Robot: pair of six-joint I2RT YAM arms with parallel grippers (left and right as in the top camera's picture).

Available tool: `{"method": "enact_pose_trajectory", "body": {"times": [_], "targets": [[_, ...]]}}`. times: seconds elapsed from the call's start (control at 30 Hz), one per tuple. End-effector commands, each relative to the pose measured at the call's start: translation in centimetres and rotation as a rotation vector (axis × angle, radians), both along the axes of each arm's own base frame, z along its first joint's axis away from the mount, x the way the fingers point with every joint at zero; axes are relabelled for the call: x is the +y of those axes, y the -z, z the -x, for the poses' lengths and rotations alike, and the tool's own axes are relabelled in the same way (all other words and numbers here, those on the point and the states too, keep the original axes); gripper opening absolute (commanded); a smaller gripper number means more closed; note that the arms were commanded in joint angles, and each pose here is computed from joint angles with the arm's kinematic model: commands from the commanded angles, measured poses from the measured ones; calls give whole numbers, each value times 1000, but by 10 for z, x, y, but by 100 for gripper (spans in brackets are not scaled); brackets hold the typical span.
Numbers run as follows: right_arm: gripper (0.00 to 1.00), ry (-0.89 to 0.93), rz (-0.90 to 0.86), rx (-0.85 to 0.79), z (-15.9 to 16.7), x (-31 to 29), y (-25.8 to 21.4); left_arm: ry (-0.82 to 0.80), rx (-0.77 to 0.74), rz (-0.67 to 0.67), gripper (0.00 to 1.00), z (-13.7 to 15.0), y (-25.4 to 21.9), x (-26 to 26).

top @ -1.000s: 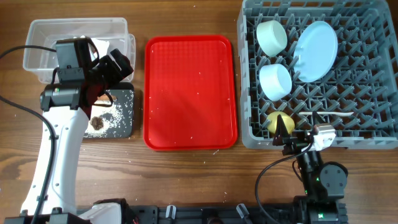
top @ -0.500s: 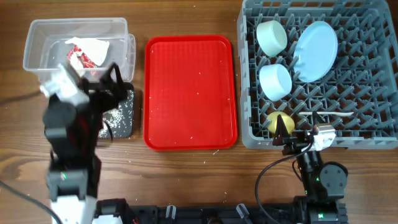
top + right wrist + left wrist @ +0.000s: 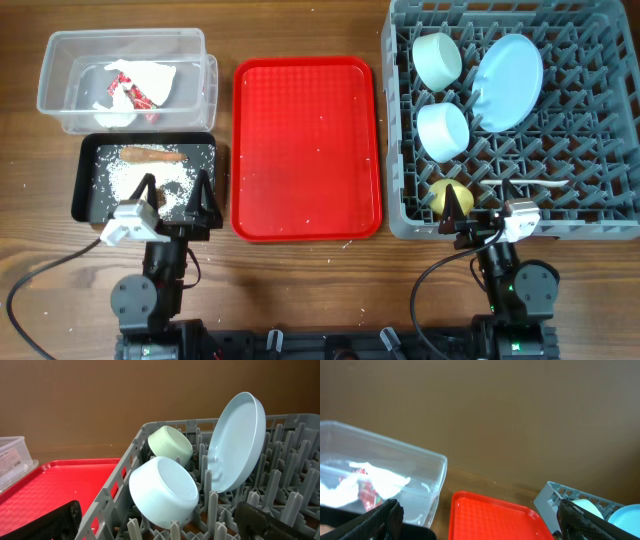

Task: Sort waste into correct bins and load items into the dishwasher rack

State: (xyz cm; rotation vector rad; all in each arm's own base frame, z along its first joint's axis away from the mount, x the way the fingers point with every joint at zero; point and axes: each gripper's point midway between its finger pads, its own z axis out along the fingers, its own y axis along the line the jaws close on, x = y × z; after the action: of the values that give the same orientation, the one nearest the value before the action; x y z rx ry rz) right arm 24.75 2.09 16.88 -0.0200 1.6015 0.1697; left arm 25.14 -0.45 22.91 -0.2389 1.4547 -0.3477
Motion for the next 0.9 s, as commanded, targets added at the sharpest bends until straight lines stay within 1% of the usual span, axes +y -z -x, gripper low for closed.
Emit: {"method": "enact_pose_trajectory", "body": {"times": [0.0, 0.13, 0.27, 0.4, 0.87], "targets": [[100, 11, -14, -15, 1, -1, -3, 18, -26, -77, 100, 4, 9, -5], [100, 11, -14, -15, 1, -1, -3, 18, -13, -76, 100, 4, 25, -5], [100, 11, -14, -15, 1, -1, -3, 20, 32, -77, 100, 6, 37, -5], [100, 11, -14, -15, 1, -1, -3, 30, 163, -69, 100, 6, 69, -7], [100, 11, -14, -15, 1, -1, -3, 30, 166, -69, 100, 6, 70, -7]]}}
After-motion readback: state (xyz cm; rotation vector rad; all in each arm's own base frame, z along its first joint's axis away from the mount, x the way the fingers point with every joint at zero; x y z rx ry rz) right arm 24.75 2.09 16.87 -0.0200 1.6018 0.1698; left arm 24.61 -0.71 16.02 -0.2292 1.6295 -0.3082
